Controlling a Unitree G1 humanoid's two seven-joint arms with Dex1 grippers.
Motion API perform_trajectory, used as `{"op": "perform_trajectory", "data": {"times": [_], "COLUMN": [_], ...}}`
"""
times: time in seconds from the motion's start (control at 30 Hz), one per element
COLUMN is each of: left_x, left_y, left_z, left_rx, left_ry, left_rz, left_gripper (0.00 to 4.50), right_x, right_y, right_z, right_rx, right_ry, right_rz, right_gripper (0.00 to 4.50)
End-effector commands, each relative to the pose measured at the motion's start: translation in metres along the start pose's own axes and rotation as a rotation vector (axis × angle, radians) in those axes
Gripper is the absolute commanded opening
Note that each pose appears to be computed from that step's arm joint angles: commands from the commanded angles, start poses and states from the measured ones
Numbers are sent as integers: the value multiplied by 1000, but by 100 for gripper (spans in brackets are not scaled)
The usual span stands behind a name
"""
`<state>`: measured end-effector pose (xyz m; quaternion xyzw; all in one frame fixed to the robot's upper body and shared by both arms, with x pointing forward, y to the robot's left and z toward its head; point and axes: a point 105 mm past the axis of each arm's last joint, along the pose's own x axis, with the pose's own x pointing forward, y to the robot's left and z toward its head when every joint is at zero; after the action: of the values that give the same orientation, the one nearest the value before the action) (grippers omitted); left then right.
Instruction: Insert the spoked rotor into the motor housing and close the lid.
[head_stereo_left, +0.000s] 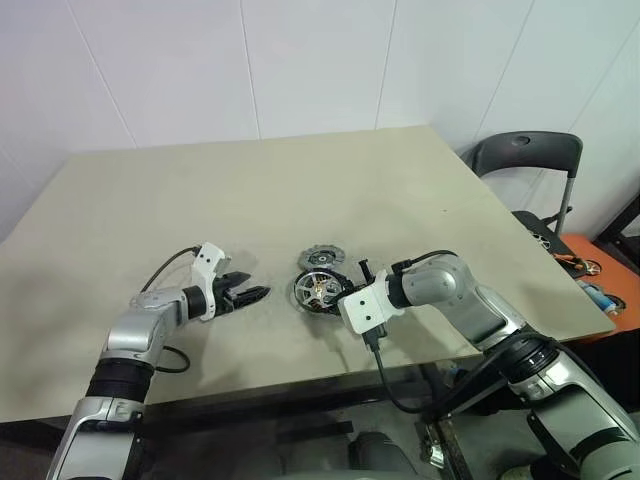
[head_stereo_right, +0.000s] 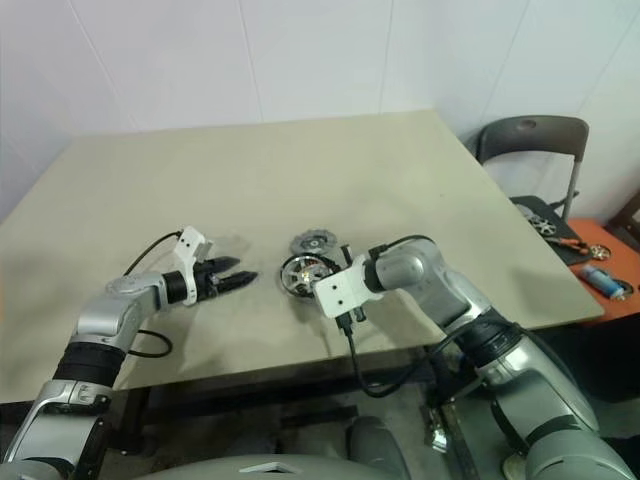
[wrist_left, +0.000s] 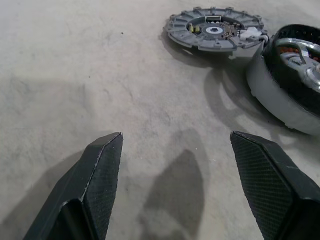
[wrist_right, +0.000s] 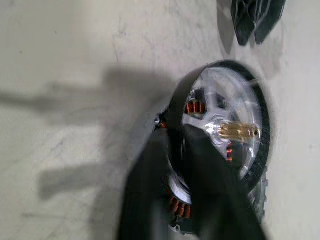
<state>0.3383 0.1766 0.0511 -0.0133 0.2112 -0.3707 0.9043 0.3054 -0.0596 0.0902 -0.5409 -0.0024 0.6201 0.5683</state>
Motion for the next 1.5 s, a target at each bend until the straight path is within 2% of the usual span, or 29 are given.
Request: {"op": "perform_trajectory", "data": {"times": [0.03,0.07,0.17,0.5,0.7,0.77,0.9,0.93,1.0,1.1,1.23,1.3,1.33,1.37,1.4,1.43,1.5], "left_x": [-5,-5,-4,-1,-1,-2,-2,-2,-2,-3,-3,-3,-3,-2,-1,0,2], "left_y": [5,6,7,10,13,14,15,15,16,18,19,20,20,20,20,20,20], "left_z": [16,16,15,13,14,13,12,12,13,12,13,14,14,15,17,17,18], "left_rx": [47,47,47,51,56,58,64,66,68,73,80,83,85,89,92,93,95], "left_ry": [-49,-48,-51,-47,-44,-42,-40,-41,-42,-38,-33,-32,-30,-27,-26,-25,-24], "left_rz": [31,37,48,63,70,73,82,84,87,95,96,94,92,86,83,79,74], "left_gripper": [364,364,364,364,364,364,364,364,364,364,364,364,364,364,364,364,364], "right_x": [-3,-3,-4,-11,-15,-20,-42,-47,-55,-55,-49,-49,-45,-40,-39,-40,-48], "right_y": [-15,-16,-18,-24,-29,-30,-44,-49,-53,-51,-49,-47,-45,-43,-37,-30,-31], "right_z": [9,9,10,23,20,27,53,58,64,65,60,62,60,57,62,71,79], "right_rx": [-54,-55,-46,252,352,538,1149,1250,1400,1513,1555,1502,1420,1249,1079,971,875], "right_ry": [-17,-17,-22,-111,-114,-176,-455,-520,-622,-694,-676,-642,-556,-423,-348,-339,-355], "right_rz": [-34,-34,-40,-42,-80,-47,116,139,182,184,88,51,-12,-93,-96,-56,-20], "right_gripper": [55,55,1,1,1,1,1,1,1,1,1,1,1,1,1,1,1]}}
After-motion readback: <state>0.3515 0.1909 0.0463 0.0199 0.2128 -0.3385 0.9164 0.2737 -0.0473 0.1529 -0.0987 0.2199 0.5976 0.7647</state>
